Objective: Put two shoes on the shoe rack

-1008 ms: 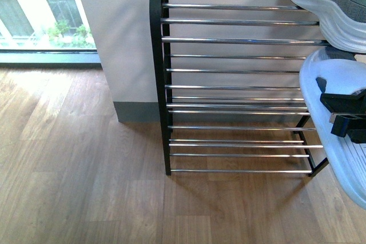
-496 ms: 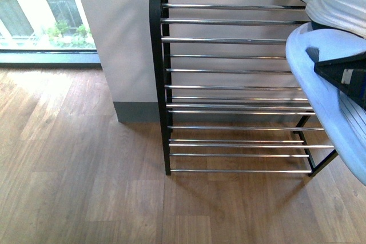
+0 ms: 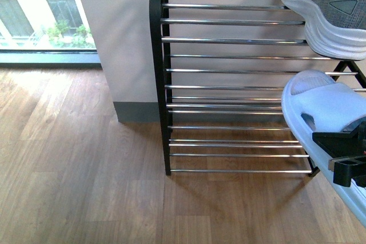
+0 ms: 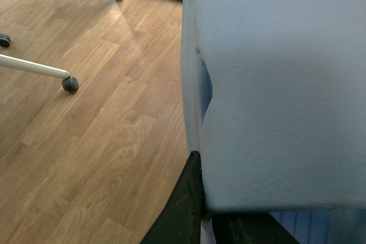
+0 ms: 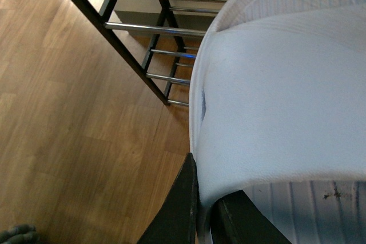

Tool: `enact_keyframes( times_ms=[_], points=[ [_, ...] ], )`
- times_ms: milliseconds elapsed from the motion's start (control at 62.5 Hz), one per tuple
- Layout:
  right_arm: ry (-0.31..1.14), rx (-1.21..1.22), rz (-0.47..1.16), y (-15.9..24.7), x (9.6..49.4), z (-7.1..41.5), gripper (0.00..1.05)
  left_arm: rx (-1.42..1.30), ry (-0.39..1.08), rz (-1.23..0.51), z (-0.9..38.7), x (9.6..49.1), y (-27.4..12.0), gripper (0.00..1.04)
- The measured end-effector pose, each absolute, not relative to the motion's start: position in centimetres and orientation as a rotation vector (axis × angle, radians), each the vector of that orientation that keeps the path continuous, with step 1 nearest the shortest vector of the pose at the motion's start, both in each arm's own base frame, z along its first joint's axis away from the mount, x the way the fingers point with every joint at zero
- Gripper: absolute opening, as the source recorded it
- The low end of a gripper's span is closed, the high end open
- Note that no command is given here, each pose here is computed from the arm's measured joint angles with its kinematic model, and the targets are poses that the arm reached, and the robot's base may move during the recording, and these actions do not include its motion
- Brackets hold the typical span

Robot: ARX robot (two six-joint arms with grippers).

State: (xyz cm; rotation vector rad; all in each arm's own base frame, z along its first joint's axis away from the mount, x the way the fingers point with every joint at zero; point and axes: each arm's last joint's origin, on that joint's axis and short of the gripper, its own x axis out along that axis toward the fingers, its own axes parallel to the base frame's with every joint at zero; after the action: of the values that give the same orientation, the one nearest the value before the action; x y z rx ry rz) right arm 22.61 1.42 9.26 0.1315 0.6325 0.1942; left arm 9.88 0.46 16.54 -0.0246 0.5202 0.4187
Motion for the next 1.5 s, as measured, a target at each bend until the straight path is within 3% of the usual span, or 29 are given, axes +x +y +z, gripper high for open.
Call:
enact_keyframes(
  times_ms=[384,528,656,832,1216,1503],
  points=[
    [0.645,0.193,0.403,5.3,19.6,11.8,0.02,-0.024,0.520,0.419,16.5,9.9,0.5,0.02],
    [0.575,0.203,0.462,7.5,20.0,14.4,0.02,-0.025,0.520,0.419,16.5,9.9,0.5,0.02],
    [0.452,0.195,0.428,8.4,23.1,18.0,0.02,-0.024,0.520,0.419,16.5,9.9,0.5,0.02],
    [0.394,0.167,0.341,8.6,28.1,19.9,0.02,-0.025,0.520,0.419,16.5,9.9,0.5,0.02],
    [0.493,0.105,0.143,7.6,40.9,19.0,0.02,-0.025,0.520,0.419,16.5,9.9,0.5,0.02],
    [0.528,0.082,0.056,6.5,46.1,18.2,0.02,-0.024,0.520,0.419,16.5,9.9,0.5,0.02]
  ],
)
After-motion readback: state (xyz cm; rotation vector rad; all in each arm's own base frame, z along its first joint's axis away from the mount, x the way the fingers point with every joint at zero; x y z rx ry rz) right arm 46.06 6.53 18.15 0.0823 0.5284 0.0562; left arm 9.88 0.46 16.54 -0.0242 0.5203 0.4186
